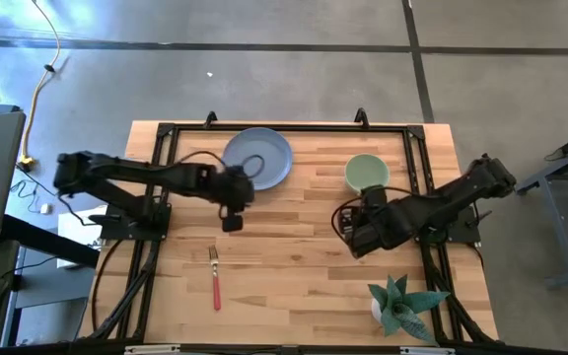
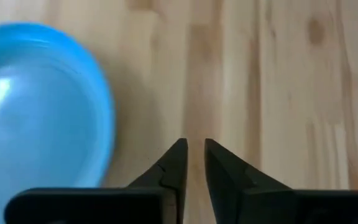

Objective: Set table place
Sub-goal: Adjust the blue plate

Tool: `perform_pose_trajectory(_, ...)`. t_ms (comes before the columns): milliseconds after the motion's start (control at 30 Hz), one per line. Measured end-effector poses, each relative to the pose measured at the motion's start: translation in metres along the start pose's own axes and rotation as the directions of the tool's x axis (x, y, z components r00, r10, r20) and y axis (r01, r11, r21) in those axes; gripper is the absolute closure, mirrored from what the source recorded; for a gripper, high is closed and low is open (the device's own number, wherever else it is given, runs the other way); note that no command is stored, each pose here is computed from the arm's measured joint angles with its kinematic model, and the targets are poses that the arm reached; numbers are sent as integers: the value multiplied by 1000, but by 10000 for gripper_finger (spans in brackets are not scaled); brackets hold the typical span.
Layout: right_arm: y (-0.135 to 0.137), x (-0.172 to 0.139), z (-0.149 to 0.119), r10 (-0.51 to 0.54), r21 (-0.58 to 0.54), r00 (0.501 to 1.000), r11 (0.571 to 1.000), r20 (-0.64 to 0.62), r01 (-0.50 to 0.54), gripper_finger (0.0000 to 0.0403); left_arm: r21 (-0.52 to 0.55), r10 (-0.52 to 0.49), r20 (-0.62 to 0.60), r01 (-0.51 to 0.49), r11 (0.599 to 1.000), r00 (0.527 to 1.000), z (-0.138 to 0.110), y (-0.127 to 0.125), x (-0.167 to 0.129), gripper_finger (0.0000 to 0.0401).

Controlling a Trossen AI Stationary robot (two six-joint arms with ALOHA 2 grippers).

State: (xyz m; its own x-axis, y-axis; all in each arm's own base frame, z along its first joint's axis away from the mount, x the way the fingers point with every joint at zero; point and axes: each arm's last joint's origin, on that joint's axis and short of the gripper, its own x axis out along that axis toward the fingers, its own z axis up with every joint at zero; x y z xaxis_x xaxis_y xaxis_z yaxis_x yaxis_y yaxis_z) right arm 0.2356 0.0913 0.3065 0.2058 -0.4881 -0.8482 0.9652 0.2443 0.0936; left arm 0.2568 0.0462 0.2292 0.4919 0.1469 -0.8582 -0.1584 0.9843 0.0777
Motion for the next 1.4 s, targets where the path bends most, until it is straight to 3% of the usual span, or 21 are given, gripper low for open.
perform_pose_trajectory(133, 0, -18, 13, 27, -54, 998, 998, 51, -24, 265, 74, -16, -106, 24, 997, 994, 14, -1, 14, 312)
perform_pose_trajectory(300, 0, -26, 19, 41, -124, 996, 992, 81, -30, 265, 148, 92, -109, -76, 986, 990, 40, 4, 23, 244)
perform_pose_trajectory(467, -1, -23, 19, 29, -184, 996, 983, 79, -14, 265, 99, 69, -127, -56, 993, 990, 49, 18, 40, 199)
perform_pose_trajectory(667, -1, -24, 19, 33, -258, 996, 966, 87, -9, 265, -20, 59, -250, -67, 998, 966, 33, 45, 75, 202)
perform_pose_trajectory(800, -2, -25, 21, 39, -286, 995, 958, 88, -12, 265, -67, 78, -216, -94, 993, 973, 35, 58, 80, 210)
perform_pose_trajectory(1167, -17, -38, 34, 106, -291, 981, 955, 163, -55, 265, -81, 78, -227, -99, 992, 971, 33, 64, 82, 212)
perform_pose_trajectory(1400, -21, -41, 38, 122, -292, 976, 954, 180, -65, 265, -69, 80, -290, -104, 992, 954, 26, 64, 104, 213)
